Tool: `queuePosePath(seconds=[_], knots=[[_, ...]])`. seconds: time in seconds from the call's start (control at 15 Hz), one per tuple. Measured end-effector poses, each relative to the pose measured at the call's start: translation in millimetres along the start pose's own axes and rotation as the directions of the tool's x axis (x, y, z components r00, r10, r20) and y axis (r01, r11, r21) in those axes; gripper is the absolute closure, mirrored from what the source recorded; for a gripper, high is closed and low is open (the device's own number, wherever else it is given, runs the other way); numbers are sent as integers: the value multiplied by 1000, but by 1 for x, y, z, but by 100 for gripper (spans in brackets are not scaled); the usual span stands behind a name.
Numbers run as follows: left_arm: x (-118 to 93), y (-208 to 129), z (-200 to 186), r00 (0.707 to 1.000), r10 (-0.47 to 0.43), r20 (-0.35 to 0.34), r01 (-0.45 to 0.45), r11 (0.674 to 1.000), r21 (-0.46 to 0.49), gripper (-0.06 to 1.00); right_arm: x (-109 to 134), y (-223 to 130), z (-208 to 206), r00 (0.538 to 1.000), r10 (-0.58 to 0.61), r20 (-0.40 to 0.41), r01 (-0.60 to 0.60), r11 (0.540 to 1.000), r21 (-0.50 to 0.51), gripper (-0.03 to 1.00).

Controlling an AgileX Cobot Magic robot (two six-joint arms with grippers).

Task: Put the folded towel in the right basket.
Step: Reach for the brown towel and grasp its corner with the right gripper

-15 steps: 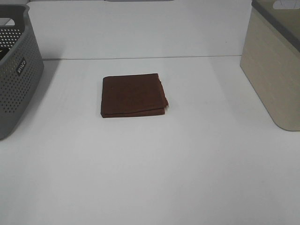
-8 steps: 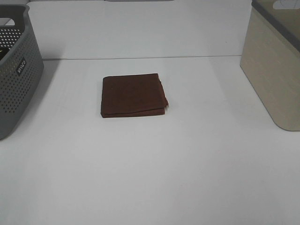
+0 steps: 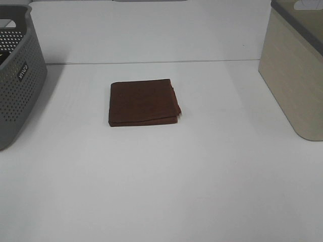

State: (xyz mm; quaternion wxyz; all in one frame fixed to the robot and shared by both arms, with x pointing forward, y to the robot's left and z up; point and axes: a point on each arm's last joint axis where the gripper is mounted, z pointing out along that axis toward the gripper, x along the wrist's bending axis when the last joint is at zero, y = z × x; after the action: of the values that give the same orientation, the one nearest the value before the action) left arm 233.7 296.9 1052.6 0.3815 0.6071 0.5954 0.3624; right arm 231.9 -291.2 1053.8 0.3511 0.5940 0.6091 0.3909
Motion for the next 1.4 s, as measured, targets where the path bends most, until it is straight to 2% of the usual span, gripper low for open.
queuePosePath(seconds=[1.4], knots=[[0, 0, 0, 1000, 0, 0, 0, 1000, 0, -3, 0, 0, 0, 1000, 0, 0, 0, 1000, 0, 30]])
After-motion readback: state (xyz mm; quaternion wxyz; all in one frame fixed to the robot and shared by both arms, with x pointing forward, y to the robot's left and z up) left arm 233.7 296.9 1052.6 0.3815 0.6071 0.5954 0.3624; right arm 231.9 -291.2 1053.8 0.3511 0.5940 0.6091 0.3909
